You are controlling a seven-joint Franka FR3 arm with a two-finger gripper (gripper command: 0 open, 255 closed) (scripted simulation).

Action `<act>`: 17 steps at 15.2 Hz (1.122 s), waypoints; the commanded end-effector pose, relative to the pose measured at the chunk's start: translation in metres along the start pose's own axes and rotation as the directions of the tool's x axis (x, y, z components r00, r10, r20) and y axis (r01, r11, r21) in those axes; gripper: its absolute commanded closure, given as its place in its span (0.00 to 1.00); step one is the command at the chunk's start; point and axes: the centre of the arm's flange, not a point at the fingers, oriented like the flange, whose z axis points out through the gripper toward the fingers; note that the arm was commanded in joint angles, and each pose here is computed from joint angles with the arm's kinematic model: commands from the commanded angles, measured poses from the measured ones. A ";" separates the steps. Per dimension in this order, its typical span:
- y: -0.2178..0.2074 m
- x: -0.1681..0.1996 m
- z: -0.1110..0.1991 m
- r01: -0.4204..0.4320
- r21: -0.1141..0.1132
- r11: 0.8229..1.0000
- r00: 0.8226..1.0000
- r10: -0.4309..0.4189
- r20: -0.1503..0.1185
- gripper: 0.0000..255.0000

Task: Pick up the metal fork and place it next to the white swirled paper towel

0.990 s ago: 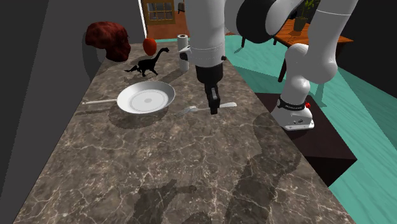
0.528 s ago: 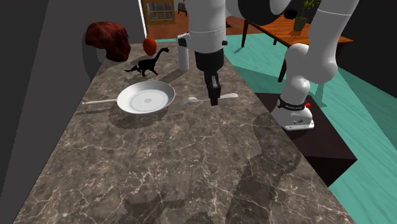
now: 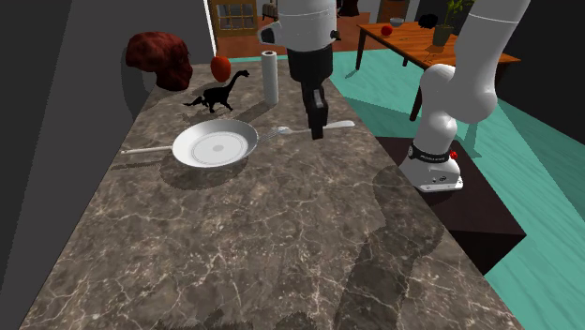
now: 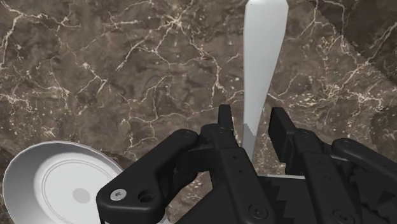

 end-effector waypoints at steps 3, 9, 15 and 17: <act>0.000 -0.002 -0.021 0.000 0.000 1.000 1.000 0.000 0.000 1.00; 0.000 -0.006 -0.052 0.000 0.000 1.000 1.000 0.000 0.000 1.00; 0.053 0.001 -0.063 0.000 0.000 1.000 1.000 0.000 0.000 1.00; 0.079 0.006 -0.063 0.000 0.000 1.000 1.000 0.000 0.000 1.00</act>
